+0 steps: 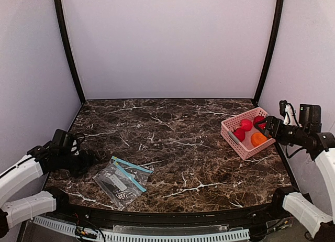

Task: Place the food in the zip-top bag and seal the zipper
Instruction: Pick up the zipper food storage bag at the center of the board.

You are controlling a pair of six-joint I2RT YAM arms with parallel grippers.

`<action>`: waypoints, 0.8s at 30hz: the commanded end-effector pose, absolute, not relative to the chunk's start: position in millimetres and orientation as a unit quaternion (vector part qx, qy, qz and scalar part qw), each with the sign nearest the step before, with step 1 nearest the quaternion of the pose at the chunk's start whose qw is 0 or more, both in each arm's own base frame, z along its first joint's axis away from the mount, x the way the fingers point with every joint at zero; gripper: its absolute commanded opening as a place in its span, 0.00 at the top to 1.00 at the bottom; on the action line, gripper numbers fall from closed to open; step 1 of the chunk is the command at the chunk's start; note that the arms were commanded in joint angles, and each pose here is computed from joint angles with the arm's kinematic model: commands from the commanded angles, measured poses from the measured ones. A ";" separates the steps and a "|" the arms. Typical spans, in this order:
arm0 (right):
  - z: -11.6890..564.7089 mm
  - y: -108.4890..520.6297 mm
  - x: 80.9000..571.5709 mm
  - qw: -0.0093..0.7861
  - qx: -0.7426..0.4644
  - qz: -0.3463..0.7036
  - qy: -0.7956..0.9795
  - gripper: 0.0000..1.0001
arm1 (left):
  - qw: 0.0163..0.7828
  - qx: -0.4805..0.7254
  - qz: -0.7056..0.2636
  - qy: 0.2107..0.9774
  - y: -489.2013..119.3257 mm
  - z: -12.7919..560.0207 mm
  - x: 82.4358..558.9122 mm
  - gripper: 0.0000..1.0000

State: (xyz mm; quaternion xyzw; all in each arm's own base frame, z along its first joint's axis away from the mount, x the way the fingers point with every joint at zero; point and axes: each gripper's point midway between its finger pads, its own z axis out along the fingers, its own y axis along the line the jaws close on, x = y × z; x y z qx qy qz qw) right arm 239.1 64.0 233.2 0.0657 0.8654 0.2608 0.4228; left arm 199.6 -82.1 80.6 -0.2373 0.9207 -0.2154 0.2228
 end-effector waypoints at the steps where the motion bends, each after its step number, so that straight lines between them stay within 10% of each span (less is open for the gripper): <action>1: 239.6 71.2 238.5 0.434 0.056 0.281 0.854 0.02 | 0.216 -0.244 -0.194 0.925 -85.5 63.3 197.5 0.17; 24: 224.6 76.0 242.9 0.413 0.060 0.287 0.862 0.02 | 0.177 -0.269 -0.266 0.909 -104.7 23.7 180.7 0.63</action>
